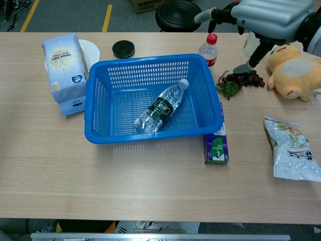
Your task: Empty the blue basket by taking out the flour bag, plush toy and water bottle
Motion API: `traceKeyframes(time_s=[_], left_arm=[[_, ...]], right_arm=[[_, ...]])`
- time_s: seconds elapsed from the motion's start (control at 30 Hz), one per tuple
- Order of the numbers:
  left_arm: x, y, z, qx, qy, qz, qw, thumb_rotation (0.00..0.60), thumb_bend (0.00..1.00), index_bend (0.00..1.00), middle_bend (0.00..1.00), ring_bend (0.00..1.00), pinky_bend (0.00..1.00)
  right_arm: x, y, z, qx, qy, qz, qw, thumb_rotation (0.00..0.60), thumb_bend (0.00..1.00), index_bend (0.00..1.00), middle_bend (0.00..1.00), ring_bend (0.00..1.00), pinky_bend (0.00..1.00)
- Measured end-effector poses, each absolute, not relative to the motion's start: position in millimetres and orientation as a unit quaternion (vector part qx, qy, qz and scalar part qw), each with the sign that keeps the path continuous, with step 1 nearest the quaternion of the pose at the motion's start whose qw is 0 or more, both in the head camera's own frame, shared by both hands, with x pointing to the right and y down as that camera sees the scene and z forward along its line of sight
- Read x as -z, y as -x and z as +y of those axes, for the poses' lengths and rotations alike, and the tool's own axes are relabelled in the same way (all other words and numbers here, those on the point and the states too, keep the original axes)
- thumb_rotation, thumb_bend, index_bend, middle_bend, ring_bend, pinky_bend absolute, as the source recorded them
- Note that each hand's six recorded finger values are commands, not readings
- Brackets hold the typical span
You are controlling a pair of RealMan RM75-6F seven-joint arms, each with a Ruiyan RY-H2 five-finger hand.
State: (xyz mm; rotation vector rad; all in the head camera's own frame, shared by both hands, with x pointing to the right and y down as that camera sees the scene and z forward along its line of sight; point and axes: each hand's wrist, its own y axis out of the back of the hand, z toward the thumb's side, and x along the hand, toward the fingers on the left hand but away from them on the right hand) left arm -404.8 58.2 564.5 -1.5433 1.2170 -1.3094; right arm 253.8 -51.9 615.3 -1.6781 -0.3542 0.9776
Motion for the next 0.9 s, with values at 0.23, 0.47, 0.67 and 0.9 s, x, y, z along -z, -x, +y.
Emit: traceKeyframes(time_s=[0.23, 0.47, 0.67, 0.9], left_arm=[[-562.8, 409.0, 60.4, 0.516, 0.602, 0.479, 0.377, 0.6, 0.2, 0.0, 0.04, 0.0, 0.26], [-561.2, 416.3, 64.1, 0.519, 0.598, 0.484, 0.371, 0.6, 0.2, 0.0, 0.04, 0.0, 0.26], [-560.4, 418.8, 65.2, 0.519, 0.598, 0.487, 0.369, 0.6, 0.2, 0.0, 0.04, 0.0, 0.26], [-559.3, 422.1, 67.9, 0.519, 0.598, 0.49, 0.365, 0.6, 0.2, 0.0, 0.04, 0.0, 0.26]], right_arm=[[-654.2, -200.5, -45.9, -0.408, 0.716, -0.095, 0.559, 0.6, 0.0, 0.11, 0.28, 0.21, 0.43], [-689.6, -164.3, -39.4, -0.412, 0.711, -0.055, 0.567, 0.6, 0.0, 0.11, 0.28, 0.21, 0.43], [-715.9, -148.7, -30.0, -0.419, 0.702, -0.022, 0.576, 0.6, 0.0, 0.11, 0.28, 0.21, 0.43], [-741.4, -132.7, -15.3, -0.417, 0.69, 0.008, 0.592, 0.6, 0.0, 0.11, 0.28, 0.21, 0.43]])
